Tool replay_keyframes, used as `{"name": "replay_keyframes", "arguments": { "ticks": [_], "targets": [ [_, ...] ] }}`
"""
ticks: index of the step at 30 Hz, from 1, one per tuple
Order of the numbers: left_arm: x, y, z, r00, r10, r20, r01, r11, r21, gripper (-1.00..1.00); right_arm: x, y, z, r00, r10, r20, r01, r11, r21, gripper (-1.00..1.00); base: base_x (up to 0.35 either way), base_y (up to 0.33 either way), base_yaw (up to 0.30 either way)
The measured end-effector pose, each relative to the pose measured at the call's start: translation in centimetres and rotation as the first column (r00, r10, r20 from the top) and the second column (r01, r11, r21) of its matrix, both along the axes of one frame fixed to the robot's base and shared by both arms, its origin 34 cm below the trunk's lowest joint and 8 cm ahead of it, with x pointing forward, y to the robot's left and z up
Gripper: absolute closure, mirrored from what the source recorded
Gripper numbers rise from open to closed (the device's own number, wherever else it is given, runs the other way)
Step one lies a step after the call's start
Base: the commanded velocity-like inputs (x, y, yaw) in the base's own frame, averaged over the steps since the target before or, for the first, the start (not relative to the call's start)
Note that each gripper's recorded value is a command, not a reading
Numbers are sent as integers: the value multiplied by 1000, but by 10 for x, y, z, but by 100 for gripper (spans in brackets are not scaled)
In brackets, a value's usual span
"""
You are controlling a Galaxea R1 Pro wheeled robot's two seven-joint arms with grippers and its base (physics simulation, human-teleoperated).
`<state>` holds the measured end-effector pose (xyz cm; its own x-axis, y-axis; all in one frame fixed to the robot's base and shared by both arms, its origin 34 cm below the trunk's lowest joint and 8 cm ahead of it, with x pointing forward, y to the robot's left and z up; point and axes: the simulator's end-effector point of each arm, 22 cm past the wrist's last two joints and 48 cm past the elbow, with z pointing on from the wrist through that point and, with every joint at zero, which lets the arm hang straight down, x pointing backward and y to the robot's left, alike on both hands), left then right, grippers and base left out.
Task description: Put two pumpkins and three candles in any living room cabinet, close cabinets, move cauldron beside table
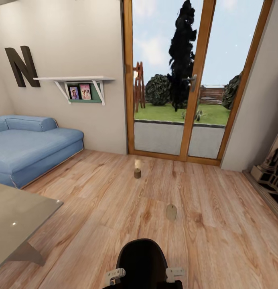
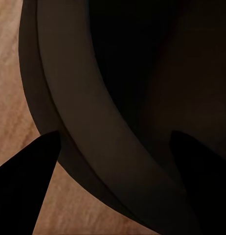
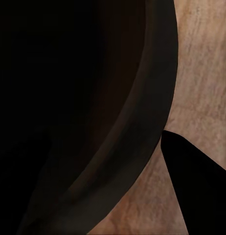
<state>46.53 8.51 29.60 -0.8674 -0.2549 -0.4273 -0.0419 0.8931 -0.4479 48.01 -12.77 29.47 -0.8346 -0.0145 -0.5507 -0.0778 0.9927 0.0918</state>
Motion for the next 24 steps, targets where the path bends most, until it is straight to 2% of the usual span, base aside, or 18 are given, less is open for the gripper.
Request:
{"name": "replay_keyframes", "arguments": {
  "ticks": [24],
  "targets": [
    [12, 0, 52, 1000, 0, -1, 0, 1000, 0, 100, 12, 0, 52, 1000, 0, -1, 0, 1000, 0, 100, 0, 0, 0]
  ]
}}
